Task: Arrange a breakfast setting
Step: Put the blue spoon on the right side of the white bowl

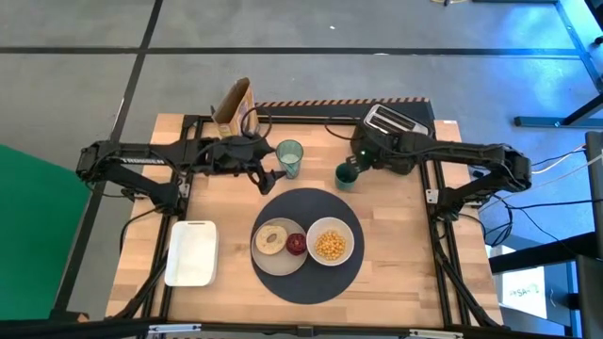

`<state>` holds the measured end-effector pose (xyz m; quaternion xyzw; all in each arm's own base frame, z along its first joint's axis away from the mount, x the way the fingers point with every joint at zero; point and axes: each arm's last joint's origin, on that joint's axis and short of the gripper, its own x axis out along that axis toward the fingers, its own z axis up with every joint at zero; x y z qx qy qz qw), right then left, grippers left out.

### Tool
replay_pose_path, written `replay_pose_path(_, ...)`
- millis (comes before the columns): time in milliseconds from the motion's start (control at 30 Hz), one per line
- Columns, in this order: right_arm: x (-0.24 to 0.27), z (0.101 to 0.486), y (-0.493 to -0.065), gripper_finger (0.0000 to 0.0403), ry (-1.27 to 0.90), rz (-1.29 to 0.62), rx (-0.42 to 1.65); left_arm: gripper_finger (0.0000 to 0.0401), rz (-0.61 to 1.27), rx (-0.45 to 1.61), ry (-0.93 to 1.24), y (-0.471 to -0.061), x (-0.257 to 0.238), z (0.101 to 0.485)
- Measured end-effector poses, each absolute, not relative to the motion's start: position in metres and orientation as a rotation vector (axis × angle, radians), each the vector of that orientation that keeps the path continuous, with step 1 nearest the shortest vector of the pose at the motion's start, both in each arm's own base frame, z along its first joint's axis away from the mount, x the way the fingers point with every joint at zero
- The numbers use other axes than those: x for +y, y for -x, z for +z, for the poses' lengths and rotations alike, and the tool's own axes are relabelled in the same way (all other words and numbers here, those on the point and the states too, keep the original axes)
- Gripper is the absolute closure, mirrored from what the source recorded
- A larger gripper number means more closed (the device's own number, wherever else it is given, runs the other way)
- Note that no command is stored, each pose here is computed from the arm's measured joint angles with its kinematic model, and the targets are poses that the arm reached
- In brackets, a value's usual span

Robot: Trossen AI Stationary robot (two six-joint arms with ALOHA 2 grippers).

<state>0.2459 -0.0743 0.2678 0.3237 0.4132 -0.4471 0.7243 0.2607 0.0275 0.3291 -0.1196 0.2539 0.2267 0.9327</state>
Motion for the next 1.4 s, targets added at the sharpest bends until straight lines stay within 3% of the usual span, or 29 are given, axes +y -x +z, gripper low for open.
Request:
replay_pose_path(333,-0.077,0.270,-0.251,0.0301,-0.651,-0.919,0.883,0.0015,0.503,0.507,0.251,-0.260,0.036,0.330)
replay_pose_path(867,-0.079,0.250,-0.260,0.0312,-0.636,-0.936,0.947,0.0021,0.500,0.502,0.259,-0.260,0.034,0.330)
replay_pose_path(967,-0.079,0.251,-0.261,0.0330,-0.634,-0.929,0.939,0.0021,0.491,0.504,0.257,-0.261,0.032,0.330)
replay_pose_path(1133,-0.079,0.251,-0.261,0.0393,-0.619,-0.906,0.946,0.0021,0.493,0.503,0.257,-0.261,0.032,0.330)
replay_pose_path(1400,-0.079,0.263,-0.264,0.0397,-0.618,-0.873,0.940,0.0021,0.478,0.505,0.262,-0.261,0.031,0.330)
